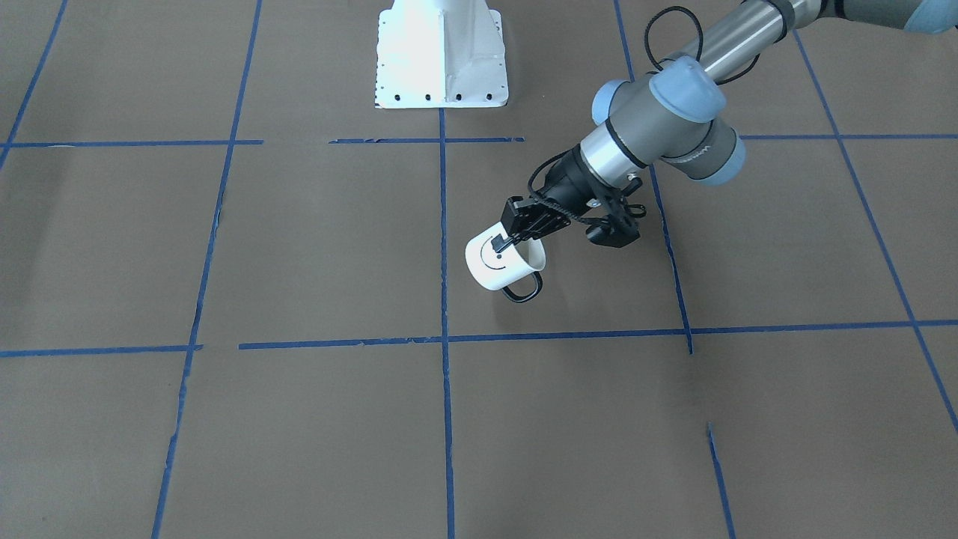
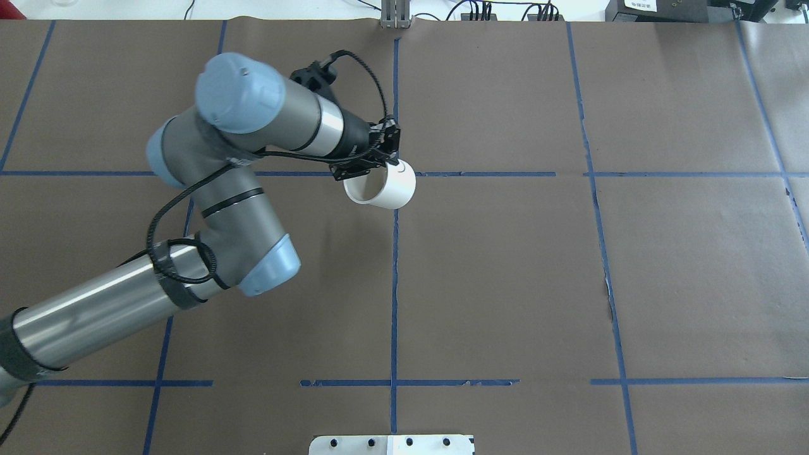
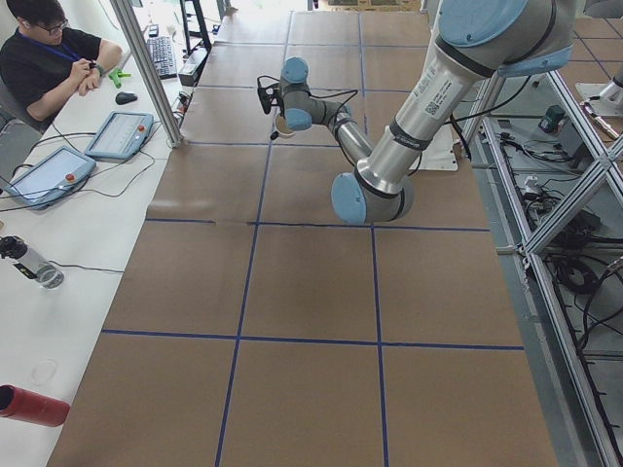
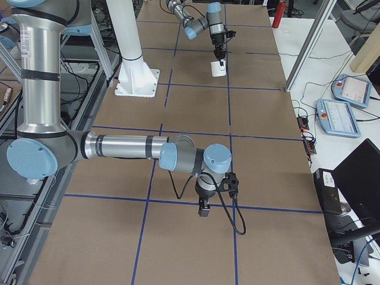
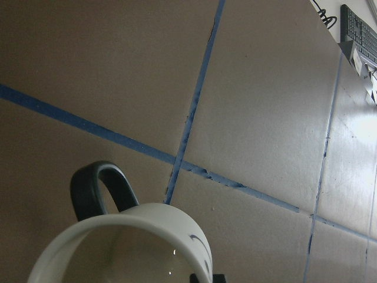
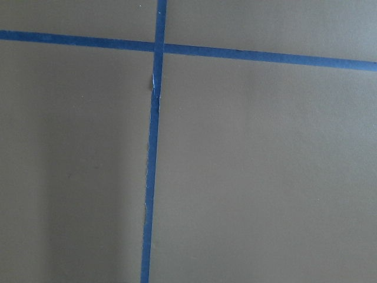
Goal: Flip mug
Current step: 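Lift the mug with the left gripper and carry it toward the table center, then rotate the mug upright and lower it onto the table with the left gripper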
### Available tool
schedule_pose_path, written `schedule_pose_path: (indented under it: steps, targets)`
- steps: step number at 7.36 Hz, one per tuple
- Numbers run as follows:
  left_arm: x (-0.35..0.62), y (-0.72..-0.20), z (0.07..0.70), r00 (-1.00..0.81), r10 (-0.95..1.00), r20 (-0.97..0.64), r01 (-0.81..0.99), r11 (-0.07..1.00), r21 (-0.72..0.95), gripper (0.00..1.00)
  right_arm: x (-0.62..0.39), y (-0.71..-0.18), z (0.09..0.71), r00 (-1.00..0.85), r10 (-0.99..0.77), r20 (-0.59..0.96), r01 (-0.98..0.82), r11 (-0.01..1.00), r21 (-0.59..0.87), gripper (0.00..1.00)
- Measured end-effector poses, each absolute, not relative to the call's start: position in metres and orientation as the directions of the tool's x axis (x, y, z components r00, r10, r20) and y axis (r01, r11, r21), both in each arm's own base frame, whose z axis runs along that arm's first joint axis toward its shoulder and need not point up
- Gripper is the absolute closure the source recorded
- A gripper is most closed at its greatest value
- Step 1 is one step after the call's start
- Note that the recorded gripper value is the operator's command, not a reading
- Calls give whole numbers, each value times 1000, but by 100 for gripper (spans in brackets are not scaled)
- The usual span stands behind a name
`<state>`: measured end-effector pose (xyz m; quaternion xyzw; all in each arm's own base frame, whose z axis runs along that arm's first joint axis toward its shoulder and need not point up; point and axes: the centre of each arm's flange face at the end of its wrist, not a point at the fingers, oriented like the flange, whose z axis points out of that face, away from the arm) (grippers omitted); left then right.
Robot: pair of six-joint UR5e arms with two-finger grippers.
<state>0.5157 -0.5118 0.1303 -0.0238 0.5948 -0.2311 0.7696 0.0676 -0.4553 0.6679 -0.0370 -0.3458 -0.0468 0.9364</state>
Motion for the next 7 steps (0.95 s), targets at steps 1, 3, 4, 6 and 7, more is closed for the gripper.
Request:
schedule_pose_path:
  steps: [1,3,4,6,7]
  targets:
    - [538,-516,97,267,-436,-860,353,874,-333,100,68,-455,668,756,-62,651,113,993,-37,0]
    - [564,-523,69,429,-484,-762,384,862,-331,100,68,-455,668,756,-62,651,113,993,-37,0]
    - [572,-519,70,493,-474,-730,373,873,-315,100,68,-455,668,756,-62,651,113,993,-37,0]
    - [595,-499,87,576,-460,-676,343,886,-311,100,68,-455,668,756,-62,651,113,993,-37,0]
    - [606,-488,94,597,-451,-664,327,892,-312,100,68,-455,668,756,-62,651,113,993,-37,0]
